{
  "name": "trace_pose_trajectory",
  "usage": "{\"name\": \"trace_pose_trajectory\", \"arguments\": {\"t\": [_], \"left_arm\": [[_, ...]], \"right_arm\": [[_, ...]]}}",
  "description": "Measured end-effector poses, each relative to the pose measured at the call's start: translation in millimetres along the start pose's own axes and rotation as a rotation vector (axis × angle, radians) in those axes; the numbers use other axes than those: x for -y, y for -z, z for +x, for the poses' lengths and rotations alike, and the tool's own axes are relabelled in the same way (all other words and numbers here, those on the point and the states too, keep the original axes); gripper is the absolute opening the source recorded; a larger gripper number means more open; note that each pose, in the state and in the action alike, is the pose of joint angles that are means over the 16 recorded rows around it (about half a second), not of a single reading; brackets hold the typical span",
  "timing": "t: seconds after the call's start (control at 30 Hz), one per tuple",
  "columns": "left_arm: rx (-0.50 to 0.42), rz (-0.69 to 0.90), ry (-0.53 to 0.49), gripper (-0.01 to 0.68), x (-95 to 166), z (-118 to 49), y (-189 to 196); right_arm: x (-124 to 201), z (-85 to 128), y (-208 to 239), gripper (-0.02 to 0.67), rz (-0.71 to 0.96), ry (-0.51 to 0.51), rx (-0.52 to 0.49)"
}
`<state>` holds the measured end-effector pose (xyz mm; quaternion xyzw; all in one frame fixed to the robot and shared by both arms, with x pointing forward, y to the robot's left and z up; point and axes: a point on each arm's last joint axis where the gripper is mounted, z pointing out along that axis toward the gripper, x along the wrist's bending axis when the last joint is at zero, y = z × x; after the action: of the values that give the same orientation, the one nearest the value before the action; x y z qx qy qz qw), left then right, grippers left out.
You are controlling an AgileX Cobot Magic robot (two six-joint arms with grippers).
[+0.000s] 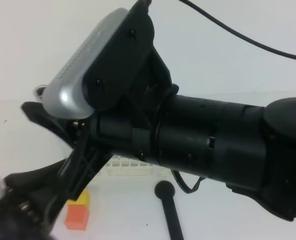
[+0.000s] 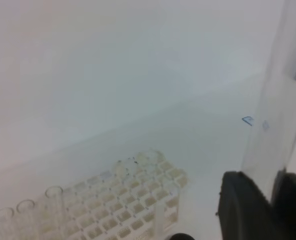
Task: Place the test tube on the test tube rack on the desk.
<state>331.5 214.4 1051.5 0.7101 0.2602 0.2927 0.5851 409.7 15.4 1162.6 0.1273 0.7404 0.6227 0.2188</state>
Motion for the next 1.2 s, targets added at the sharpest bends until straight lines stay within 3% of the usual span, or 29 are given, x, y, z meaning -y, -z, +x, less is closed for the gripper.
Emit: {"name": "trace_pose_trajectory", "arguments": {"t": [0.17,0.5,1.2], "left_arm": [[0.000,-0.059,-0.007,-0.001,-6,0.0,36],[-0.015,-0.147,-0.001,-0.001,6,-0.7,82],[-0.028,-0.104,0.005,-0.001,14,0.1,90]], "right_arm": [[-6,-5,4,0.120,-0.011,0.021,0.031],[-12,-23,11,0.120,-0.004,0.057,0.144],[-12,-24,12,0.120,-0.004,0.050,0.154]]}}
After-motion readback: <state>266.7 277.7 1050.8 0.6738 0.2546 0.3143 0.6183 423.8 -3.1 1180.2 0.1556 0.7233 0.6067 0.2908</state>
